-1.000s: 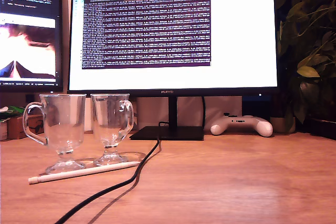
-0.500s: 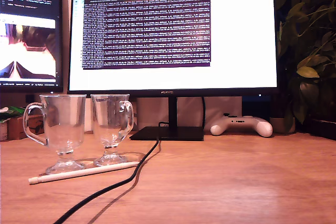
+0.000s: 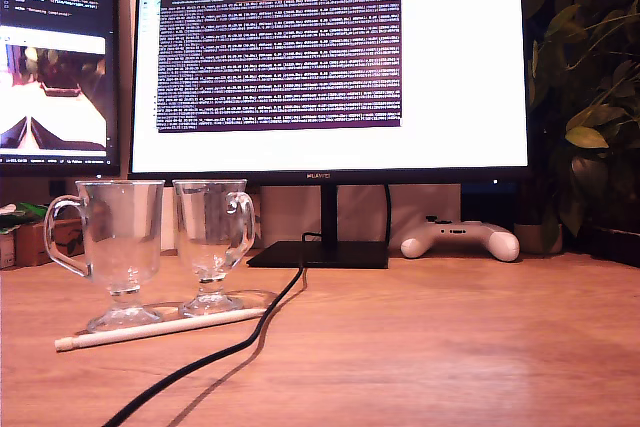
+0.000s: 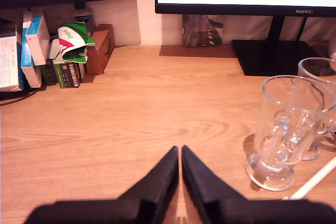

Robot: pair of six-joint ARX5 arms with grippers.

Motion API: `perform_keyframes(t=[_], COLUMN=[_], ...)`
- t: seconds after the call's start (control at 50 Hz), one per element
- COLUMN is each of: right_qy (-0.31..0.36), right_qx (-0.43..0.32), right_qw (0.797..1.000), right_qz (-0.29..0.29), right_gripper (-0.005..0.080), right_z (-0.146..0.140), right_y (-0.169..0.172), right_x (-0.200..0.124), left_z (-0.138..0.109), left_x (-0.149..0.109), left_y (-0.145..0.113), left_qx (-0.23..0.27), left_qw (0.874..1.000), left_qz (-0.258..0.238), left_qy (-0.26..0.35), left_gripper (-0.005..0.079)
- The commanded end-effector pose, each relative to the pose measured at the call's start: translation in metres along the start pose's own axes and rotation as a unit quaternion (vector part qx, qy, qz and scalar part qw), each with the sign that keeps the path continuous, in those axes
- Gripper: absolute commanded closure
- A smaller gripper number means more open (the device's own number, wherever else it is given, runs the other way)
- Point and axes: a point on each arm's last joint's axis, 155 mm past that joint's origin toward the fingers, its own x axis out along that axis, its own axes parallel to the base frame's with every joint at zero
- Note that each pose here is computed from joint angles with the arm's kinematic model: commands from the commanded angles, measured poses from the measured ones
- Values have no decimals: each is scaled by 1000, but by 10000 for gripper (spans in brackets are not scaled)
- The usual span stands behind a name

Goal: Pick the small glass cups in front of you with each of your hands, and place them behind the white pen

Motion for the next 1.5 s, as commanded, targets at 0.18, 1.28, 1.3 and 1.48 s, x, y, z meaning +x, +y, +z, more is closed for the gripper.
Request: perform_keyframes(t=[0.18, 1.28, 1.3, 1.48], right_qy=[48, 26, 26, 25], right_qx=[-2, 3, 3, 3], right_qw=[999, 999, 999, 999], right_qz=[2, 38, 38, 38], right_gripper=[765, 765, 765, 765], right_z=[-48, -41, -41, -41], right_y=[1, 14, 14, 14], right_x=[-1, -1, -1, -1], left_z=[-8, 14, 14, 5], left_x=[3, 3, 3, 9], left_y=[2, -1, -1, 1], left_qx=[3, -6, -7, -20], left_qw=[1000, 999, 999, 999], left_qz=[3, -2, -3, -5], left_qy=[5, -42, -45, -46], left_gripper=[761, 761, 761, 761])
